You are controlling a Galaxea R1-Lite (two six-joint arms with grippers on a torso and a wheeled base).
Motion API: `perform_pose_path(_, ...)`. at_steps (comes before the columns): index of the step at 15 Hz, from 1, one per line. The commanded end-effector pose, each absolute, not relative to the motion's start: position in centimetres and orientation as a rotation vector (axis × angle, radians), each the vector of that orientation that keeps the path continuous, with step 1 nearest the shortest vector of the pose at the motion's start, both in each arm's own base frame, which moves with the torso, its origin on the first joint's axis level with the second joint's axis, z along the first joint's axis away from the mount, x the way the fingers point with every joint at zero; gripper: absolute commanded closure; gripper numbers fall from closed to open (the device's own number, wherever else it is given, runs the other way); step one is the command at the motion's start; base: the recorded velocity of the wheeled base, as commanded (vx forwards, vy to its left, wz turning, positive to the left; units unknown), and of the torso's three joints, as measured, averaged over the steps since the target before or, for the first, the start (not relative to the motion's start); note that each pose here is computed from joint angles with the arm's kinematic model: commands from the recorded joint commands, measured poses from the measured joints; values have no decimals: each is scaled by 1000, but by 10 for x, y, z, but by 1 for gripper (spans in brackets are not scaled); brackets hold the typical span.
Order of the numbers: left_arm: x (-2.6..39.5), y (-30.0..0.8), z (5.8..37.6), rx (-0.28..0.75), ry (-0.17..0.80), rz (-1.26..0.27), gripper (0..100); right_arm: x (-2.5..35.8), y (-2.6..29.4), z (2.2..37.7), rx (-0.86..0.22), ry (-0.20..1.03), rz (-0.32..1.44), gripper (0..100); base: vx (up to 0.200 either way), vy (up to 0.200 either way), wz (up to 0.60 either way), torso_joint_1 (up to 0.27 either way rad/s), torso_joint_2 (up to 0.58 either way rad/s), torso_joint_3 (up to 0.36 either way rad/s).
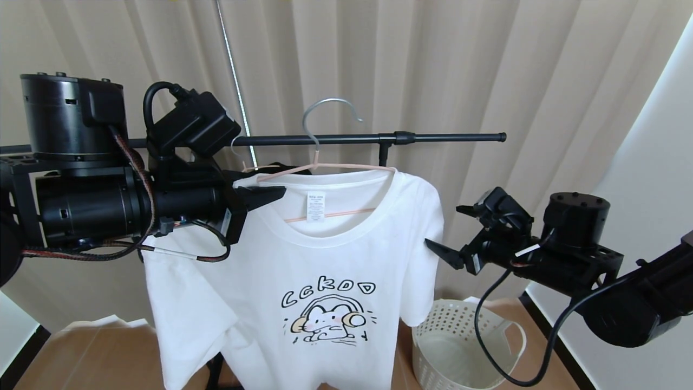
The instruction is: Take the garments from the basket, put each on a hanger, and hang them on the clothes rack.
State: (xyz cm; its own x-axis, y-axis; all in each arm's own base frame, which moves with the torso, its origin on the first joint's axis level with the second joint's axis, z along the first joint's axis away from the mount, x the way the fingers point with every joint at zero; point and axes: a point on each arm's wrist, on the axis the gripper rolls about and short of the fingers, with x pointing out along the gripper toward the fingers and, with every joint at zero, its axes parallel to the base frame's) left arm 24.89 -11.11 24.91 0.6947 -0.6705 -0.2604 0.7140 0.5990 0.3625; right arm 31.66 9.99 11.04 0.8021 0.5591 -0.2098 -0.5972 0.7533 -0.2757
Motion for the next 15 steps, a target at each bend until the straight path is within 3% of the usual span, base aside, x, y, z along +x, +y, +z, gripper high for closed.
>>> perform_pose_path(1, 249, -111, 249, 465, 102, -805, 100, 322, 107, 97, -339, 152, 653, 0, 0, 0, 0, 0, 0, 0)
perform_pose_path(7, 245, -111, 252, 465, 90, -807, 100, 326, 109, 93, -341, 158, 631, 0, 0, 0, 0, 0, 0, 0)
perform_pose_path(8, 244, -111, 250, 465, 94, -810, 100, 326, 109, 94, -342, 158, 624, 100, 0, 0, 0, 0, 0, 0)
perform_pose_path(15, 240, -108, 253, 440, 93, -802, 100, 332, 105, 100, -319, 140, 600, 100, 0, 0, 0, 0, 0, 0)
